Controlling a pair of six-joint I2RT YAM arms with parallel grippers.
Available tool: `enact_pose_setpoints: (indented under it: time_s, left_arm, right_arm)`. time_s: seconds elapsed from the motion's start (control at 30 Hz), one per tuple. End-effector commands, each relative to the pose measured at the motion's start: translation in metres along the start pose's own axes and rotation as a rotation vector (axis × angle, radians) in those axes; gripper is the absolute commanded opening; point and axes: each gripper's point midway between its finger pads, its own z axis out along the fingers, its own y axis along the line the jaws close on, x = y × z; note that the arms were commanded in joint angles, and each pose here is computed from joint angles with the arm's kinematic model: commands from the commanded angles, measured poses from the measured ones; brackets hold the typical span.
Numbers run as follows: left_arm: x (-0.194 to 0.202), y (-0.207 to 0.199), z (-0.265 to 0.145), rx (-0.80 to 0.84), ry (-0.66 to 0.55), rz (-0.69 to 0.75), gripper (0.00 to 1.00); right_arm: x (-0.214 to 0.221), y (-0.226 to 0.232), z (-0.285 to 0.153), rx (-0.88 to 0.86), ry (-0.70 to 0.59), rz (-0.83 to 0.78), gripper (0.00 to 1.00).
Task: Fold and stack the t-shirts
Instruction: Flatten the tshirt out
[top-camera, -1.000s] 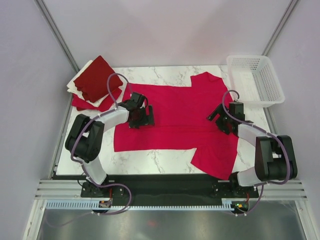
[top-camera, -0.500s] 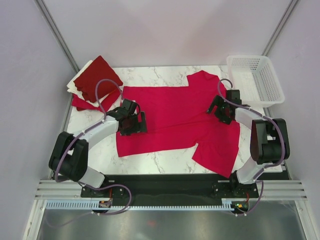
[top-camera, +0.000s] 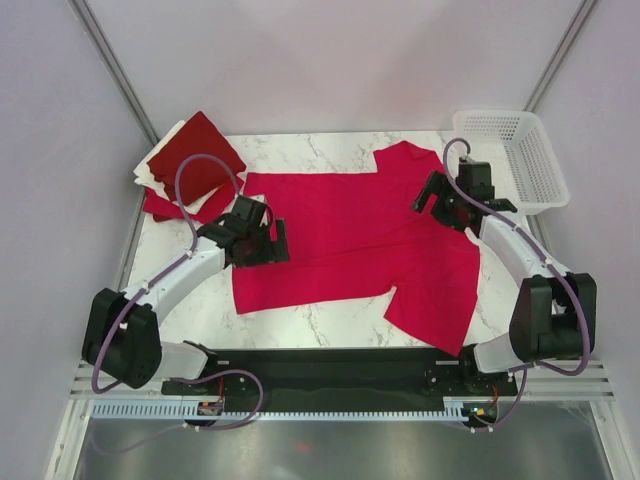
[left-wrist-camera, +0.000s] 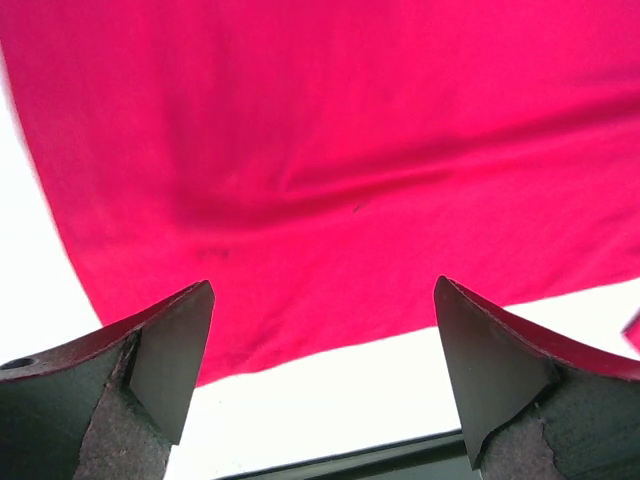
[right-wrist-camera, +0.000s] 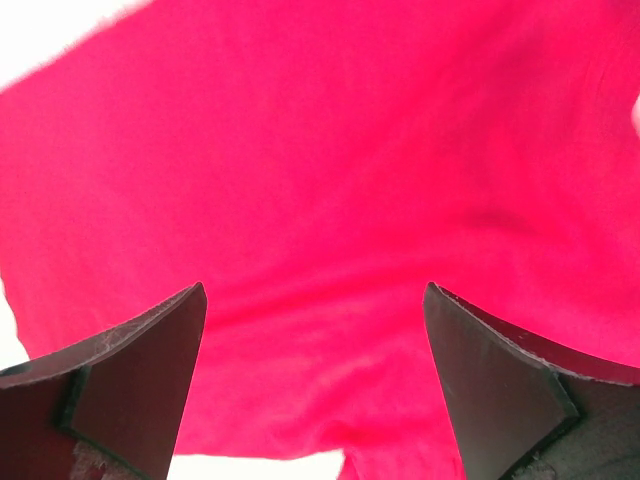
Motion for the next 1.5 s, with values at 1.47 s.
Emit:
enact_pose_setpoints:
  time_s: [1.47]
  left_arm:
    - [-0.071, 0.023, -0.109, -0.078, -0.311, 0.189, 1.00]
  right_arm:
    - [-0.073, 0.040, -0.036, 0.057, -0.189, 0.004, 0.97]
